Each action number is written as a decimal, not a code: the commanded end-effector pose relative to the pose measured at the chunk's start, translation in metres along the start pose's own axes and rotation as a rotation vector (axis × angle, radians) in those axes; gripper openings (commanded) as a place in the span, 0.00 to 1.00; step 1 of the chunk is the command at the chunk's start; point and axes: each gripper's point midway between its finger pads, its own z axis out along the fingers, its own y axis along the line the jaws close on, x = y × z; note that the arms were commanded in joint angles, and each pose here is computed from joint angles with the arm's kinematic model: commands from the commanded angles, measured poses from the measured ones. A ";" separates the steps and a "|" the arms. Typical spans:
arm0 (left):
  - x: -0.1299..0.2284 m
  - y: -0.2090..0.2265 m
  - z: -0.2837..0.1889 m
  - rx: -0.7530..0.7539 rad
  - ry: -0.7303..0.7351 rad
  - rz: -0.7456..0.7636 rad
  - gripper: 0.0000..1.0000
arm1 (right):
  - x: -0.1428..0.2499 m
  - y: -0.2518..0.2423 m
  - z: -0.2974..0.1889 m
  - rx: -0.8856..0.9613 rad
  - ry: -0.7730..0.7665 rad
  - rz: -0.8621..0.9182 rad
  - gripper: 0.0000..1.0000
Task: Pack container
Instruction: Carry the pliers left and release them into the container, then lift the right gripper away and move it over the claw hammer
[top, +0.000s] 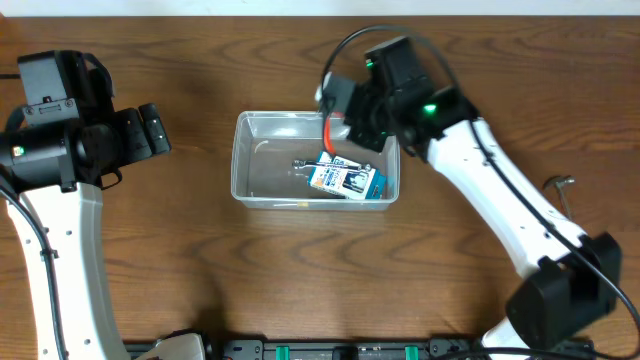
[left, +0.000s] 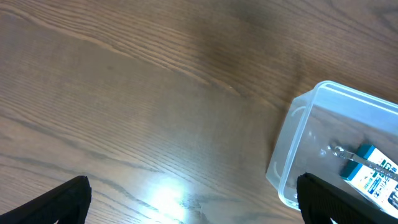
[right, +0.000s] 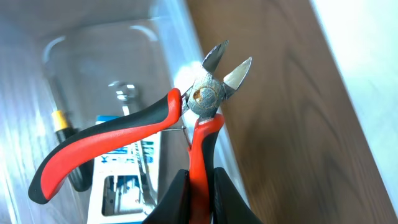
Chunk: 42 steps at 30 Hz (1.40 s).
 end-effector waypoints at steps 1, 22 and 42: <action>0.002 0.004 0.002 -0.020 0.011 -0.001 0.98 | 0.002 0.018 0.022 -0.086 -0.005 -0.139 0.01; 0.002 0.004 0.002 -0.020 0.011 -0.001 0.98 | 0.056 0.058 0.097 -0.298 0.136 -0.054 0.62; 0.001 0.004 0.002 -0.019 0.006 -0.001 0.98 | 0.161 -0.102 -0.224 0.625 0.154 0.992 0.99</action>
